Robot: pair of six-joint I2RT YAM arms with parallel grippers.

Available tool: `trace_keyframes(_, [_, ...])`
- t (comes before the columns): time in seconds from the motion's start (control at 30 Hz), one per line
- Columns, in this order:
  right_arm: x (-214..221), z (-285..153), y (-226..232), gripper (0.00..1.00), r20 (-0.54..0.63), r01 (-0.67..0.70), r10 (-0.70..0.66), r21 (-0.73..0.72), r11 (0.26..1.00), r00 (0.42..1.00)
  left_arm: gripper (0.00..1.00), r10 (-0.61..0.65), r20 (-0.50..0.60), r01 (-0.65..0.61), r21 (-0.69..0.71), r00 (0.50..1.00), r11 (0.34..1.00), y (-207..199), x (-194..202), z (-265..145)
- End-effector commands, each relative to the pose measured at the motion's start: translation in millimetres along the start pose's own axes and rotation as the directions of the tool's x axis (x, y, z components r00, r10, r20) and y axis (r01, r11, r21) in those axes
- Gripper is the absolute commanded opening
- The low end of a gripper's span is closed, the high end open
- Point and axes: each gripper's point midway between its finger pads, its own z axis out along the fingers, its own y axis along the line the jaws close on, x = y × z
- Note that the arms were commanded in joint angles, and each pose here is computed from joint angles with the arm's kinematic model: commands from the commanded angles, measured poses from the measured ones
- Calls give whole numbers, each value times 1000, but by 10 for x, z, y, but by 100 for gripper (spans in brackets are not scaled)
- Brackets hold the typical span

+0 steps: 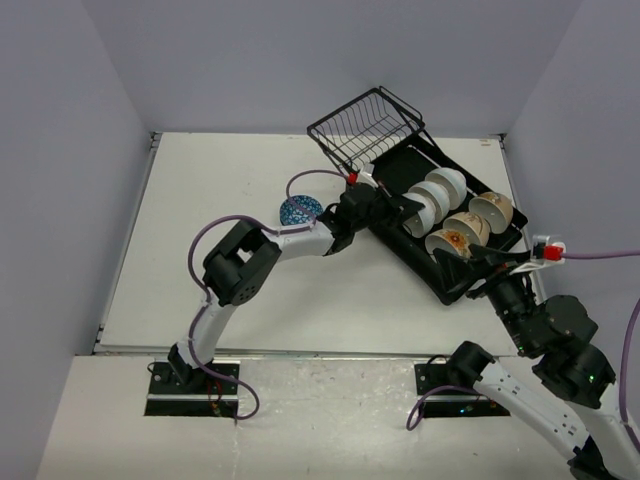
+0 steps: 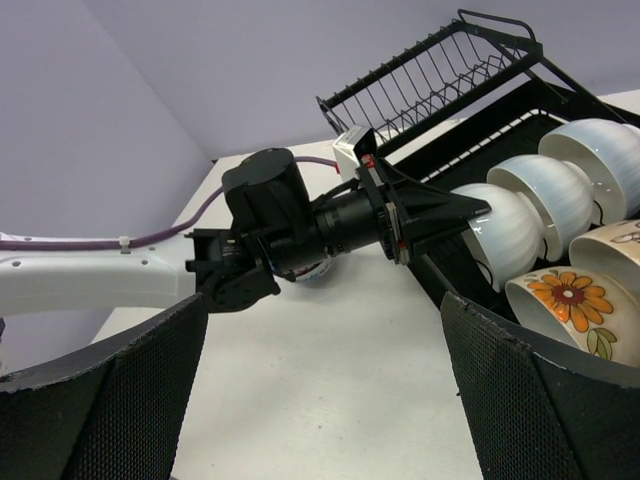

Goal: Unload the bowls from the dish rack

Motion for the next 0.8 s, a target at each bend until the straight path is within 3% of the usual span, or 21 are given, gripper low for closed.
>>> trace_keyframes(0.0, [-64,-10,59,99,26,1,0,-34,999,1000,0,-1,79,0,14,997,1000,4,-257,-30])
trace_keyframes(0.33, [-52,-3,72,99,21,12,-11,-42,999,1000,0,-33,92,7,276,995,961,-294,-255,-190])
trace_keyframes(0.77, [-68,-7,103,99,20,17,-16,-56,998,1000,0,-16,117,-37,436,993,899,-557,-301,-197])
